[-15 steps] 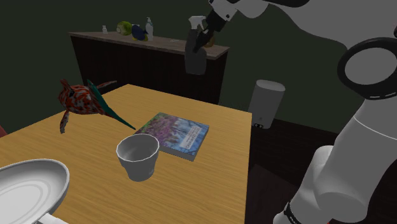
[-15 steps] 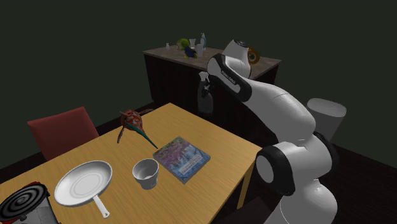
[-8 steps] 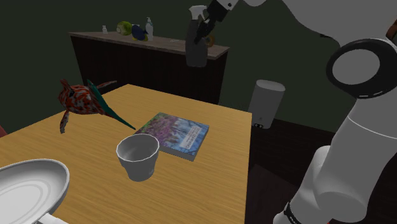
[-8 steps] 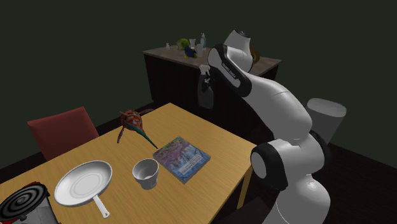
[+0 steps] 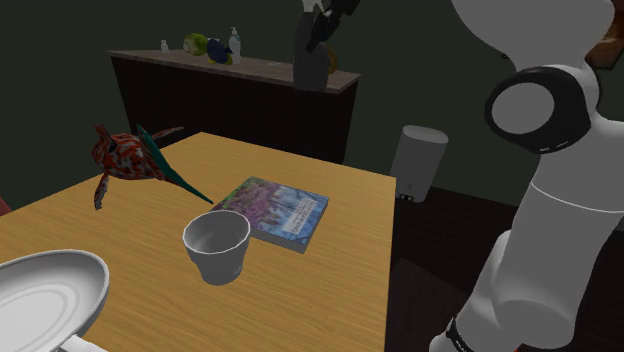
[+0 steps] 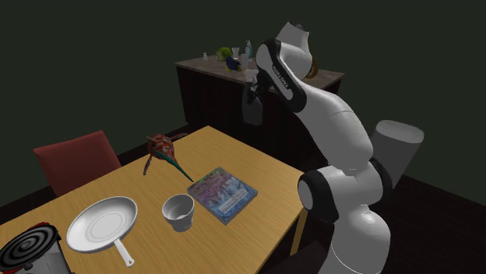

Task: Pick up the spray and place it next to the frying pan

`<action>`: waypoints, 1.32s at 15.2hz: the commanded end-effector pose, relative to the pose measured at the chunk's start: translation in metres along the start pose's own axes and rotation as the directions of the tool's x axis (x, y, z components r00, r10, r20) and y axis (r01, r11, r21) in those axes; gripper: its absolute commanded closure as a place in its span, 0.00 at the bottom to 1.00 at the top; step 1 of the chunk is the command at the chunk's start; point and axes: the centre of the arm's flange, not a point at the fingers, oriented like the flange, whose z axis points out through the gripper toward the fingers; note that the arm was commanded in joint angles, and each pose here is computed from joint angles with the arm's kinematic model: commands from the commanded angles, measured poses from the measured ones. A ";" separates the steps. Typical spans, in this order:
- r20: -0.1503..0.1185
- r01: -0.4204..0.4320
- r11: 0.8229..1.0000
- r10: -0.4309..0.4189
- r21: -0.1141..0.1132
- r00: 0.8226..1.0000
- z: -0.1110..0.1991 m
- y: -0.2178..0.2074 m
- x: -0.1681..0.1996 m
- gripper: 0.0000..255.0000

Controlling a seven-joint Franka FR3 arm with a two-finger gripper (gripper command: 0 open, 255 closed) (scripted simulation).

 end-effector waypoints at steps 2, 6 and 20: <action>0.000 0.000 1.000 0.000 0.000 1.000 -0.005 -0.027 0.001 1.00; 0.000 0.000 1.000 0.000 0.000 1.000 -0.009 -0.079 -0.005 1.00; 0.000 0.000 1.000 0.000 0.000 1.000 -0.022 -0.262 -0.026 1.00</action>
